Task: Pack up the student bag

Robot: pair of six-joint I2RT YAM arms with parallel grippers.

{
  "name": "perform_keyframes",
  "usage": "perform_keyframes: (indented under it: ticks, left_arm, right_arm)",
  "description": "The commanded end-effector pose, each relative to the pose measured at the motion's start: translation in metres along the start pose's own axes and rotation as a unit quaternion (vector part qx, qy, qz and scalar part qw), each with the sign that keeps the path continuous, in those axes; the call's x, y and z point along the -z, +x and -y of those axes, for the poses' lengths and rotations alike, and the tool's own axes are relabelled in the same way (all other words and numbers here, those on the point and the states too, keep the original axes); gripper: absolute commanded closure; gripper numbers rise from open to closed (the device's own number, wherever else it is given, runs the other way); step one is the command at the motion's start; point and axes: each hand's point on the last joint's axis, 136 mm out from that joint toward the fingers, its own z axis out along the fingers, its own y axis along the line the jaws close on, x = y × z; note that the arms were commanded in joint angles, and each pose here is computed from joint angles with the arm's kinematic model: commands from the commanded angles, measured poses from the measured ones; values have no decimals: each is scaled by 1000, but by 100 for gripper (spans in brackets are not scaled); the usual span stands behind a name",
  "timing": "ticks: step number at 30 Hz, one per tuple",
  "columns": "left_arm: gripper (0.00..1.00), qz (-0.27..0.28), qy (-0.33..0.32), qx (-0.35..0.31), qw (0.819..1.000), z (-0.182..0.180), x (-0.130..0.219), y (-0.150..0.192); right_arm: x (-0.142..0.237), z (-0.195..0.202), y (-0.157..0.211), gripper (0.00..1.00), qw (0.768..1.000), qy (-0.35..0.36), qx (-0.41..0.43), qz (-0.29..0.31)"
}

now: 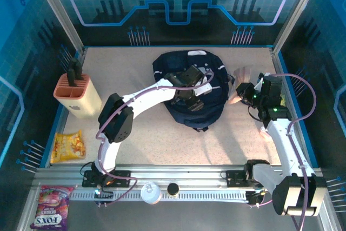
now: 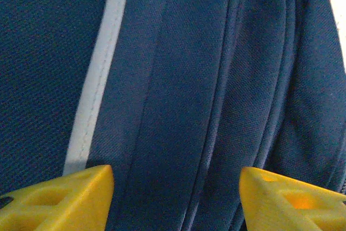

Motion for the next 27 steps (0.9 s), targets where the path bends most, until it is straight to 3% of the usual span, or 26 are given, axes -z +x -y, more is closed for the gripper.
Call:
perform_keyframes:
  ticks: [1,7,22,27]
  left_arm:
    - [36,-35,5,-40,999,4,-1,8]
    - [49,-46,-54,-26,997,-19,-9,4]
    - [49,-61,-44,-39,996,-18,-17,3]
    - [77,-36,-82,7,996,-34,-5,-13]
  right_arm:
    - [2,-2,0,86,1000,-15,-5,1]
    - [2,-4,-1,86,1000,-20,-4,-1]
    - [9,-6,-5,85,1000,-24,0,6]
    - [13,-6,-6,85,1000,-20,-2,8]
